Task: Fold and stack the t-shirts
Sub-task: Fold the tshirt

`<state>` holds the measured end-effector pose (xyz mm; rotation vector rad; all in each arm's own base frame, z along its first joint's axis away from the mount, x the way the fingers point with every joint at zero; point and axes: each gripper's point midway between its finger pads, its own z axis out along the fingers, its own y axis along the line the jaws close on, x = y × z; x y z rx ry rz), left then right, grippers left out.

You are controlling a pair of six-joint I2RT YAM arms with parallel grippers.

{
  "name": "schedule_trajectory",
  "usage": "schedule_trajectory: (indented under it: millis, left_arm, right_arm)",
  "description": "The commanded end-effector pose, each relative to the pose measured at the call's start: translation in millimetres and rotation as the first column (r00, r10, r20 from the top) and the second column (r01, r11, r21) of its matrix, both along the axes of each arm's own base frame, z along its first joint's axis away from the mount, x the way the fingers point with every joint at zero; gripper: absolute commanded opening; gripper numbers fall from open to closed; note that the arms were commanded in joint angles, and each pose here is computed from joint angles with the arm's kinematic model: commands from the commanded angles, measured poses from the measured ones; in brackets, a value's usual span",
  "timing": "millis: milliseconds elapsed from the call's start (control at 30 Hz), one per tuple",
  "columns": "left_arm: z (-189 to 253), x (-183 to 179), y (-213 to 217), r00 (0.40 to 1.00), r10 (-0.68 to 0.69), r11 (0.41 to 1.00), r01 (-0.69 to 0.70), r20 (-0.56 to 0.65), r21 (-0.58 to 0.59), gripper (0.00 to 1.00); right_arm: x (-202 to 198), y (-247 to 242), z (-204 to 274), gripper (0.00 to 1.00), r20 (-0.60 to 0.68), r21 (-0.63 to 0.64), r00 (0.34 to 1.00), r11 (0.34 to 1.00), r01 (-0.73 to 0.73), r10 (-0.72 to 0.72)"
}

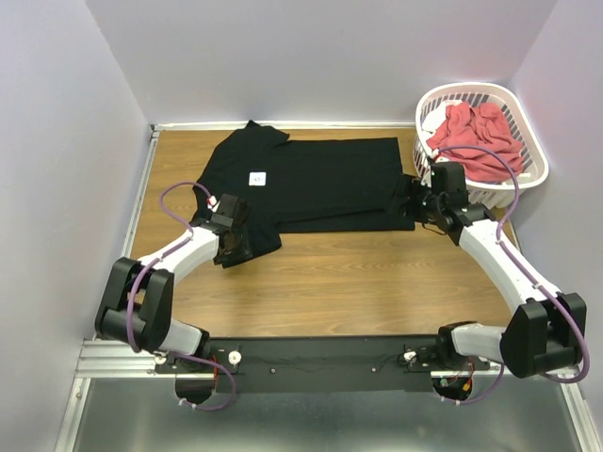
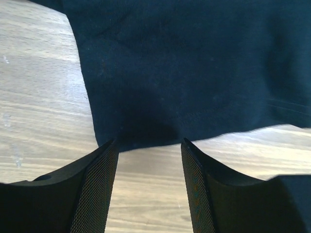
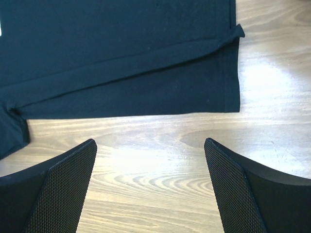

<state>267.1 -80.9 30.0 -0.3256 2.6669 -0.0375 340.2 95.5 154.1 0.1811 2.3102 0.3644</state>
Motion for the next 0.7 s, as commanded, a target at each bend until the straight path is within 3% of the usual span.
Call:
schedule_trajectory:
  millis: [0, 233, 533, 667]
  left_arm:
    - [-5, 11, 4, 0.999, 0.026, 0.998, -0.027, 0.021, 0.054, 0.62]
    - [-24, 2, 3, 0.999, 0.024, 0.995, -0.02, -0.033, 0.098, 0.54]
    - [-29, -6, -1, 0.998, 0.011, 0.993, -0.004, -0.064, 0.122, 0.02]
    - [8, 24, -4, 0.999, 0.013, 0.99, -0.017, 0.031, 0.138, 0.0]
  right_arm:
    - [-12, 3, -2, 0.98, -0.01, 0.012, 1.0, 1.0, -0.024, 0.024]
    - [-20, 7, -15, 0.98, -0.046, 0.03, 0.998, 0.998, -0.047, 0.048]
    - [-23, 9, -23, 0.98, -0.073, 0.038, 0.996, 0.998, -0.056, 0.058]
    - [-23, 9, -22, 0.98, -0.07, 0.036, 0.996, 0.998, -0.059, 0.061]
